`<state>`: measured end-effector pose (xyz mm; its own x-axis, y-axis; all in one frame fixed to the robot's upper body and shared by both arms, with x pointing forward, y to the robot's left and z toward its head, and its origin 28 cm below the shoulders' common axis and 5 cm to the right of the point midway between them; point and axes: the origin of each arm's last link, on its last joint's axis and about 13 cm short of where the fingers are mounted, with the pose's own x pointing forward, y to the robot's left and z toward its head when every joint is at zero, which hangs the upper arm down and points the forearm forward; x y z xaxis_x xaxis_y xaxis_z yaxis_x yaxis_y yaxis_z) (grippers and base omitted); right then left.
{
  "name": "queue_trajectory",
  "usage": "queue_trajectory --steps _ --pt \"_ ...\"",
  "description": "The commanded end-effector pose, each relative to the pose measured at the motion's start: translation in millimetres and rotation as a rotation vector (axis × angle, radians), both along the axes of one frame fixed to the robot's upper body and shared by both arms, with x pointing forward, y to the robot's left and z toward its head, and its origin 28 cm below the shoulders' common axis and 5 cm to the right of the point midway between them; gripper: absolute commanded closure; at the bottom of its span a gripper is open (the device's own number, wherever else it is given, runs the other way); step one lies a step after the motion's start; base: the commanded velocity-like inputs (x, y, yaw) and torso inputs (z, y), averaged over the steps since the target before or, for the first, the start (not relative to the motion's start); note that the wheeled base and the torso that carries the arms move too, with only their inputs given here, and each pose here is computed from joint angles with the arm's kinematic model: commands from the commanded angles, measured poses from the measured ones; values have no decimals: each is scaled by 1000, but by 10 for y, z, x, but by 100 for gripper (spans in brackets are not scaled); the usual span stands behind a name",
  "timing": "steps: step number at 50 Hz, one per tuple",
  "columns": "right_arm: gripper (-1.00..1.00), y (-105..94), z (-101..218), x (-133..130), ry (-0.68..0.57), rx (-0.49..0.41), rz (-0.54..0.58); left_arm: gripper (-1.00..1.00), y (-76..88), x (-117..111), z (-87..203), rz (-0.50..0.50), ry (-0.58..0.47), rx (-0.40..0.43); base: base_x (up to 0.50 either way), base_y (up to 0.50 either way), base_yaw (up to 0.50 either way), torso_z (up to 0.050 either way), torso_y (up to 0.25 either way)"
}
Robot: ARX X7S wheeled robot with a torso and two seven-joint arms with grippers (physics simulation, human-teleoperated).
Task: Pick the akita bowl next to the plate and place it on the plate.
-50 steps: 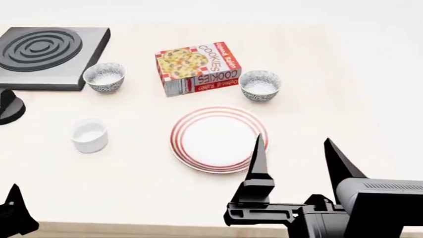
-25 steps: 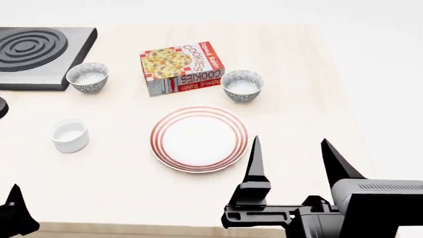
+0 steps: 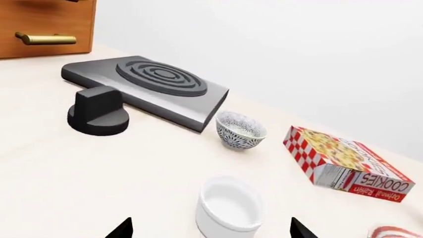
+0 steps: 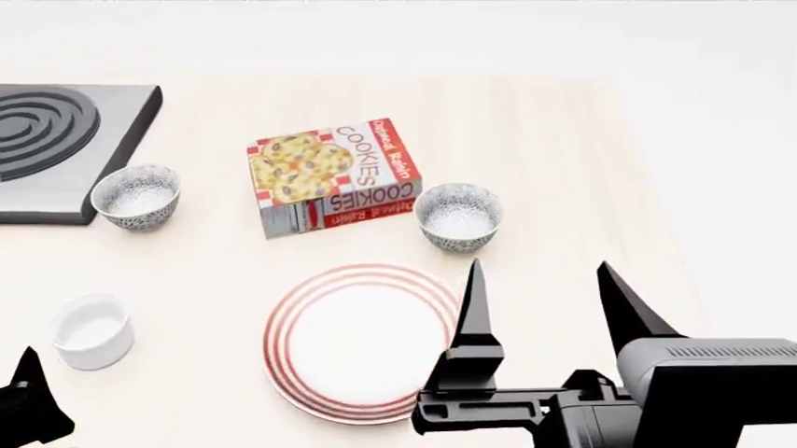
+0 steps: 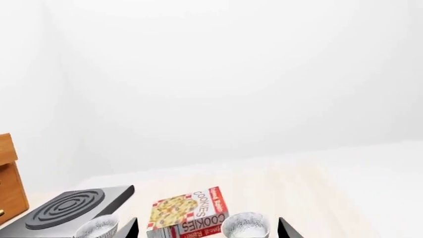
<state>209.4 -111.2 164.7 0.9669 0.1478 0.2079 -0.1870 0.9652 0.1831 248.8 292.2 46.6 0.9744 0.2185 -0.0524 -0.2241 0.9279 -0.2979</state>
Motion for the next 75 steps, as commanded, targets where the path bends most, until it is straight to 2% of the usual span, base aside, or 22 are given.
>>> queue_trajectory --steps 1,61,68,70,73,75 --pt "-100 8 14 1 -5 1 3 -100 4 3 -13 1 0 4 383 0 0 0 0" --pt "-100 14 -6 18 1 6 10 -100 2 9 -6 0 1 2 381 0 0 0 0" --pt "-100 -16 -2 152 88 -35 -59 -100 2 -4 3 2 0 2 0 0 0 0 0" --pt "-100 -38 39 198 113 -36 -48 -100 3 -4 4 2 0 2 0 0 0 0 0" --pt "-100 -87 74 345 218 -104 -87 -100 -1 -10 12 -1 -1 4 0 0 0 0 0" --pt "-100 -114 94 439 277 -98 -76 -100 -1 -10 18 1 0 3 0 0 0 0 0"
